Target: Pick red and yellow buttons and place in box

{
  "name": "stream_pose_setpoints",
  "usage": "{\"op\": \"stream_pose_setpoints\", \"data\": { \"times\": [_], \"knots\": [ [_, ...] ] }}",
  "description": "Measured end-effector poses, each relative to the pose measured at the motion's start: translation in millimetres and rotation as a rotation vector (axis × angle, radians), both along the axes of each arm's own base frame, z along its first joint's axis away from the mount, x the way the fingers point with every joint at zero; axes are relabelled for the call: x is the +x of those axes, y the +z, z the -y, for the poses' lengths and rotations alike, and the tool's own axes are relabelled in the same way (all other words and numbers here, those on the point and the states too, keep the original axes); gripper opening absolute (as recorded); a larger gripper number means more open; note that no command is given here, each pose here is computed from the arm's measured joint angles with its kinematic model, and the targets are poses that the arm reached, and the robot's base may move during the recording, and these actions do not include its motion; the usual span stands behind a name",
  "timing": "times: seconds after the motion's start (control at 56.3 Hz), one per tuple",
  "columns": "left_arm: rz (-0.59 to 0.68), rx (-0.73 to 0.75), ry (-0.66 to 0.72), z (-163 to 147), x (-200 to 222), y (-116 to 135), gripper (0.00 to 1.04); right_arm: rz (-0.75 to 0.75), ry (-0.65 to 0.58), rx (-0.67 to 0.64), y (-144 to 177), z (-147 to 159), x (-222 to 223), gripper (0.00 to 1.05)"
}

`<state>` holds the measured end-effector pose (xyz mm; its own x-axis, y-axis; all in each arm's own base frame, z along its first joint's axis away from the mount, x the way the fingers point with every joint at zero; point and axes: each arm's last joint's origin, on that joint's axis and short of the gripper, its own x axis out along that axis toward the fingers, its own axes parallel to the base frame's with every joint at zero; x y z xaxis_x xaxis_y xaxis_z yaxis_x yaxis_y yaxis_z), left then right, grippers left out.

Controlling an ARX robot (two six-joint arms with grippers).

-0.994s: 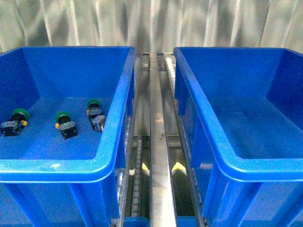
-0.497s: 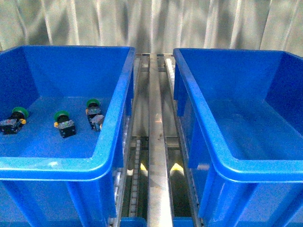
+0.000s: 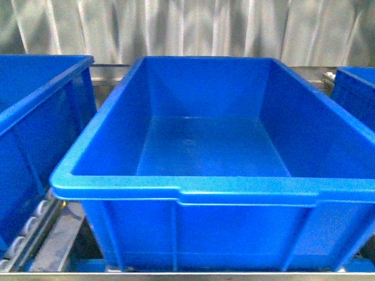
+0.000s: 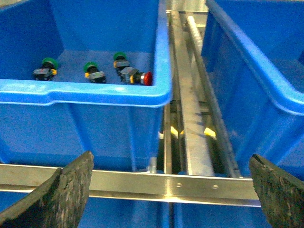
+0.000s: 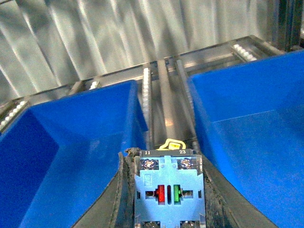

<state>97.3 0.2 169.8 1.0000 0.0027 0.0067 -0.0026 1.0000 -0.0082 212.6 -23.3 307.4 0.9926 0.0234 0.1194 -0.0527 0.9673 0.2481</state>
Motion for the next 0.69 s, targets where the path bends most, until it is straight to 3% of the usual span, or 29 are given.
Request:
{"op": "stream_pose_setpoints", "data": {
  "times": [0.124, 0.32, 0.692],
  "knots": [
    [0.000, 0.001, -0.005, 0, 0, 0, 0.97, -0.018, -0.017, -0.021, -1, 11, 7, 0.26],
    [0.000, 0.001, -0.004, 0, 0, 0, 0.97, -0.118, -0.014, -0.156, 3, 37, 65, 0.26],
    [0.000, 0.001, -0.001, 0, 0, 0, 0.97, -0.417, -0.091, -0.234, -46, 99, 171, 0.26]
  ]
}}
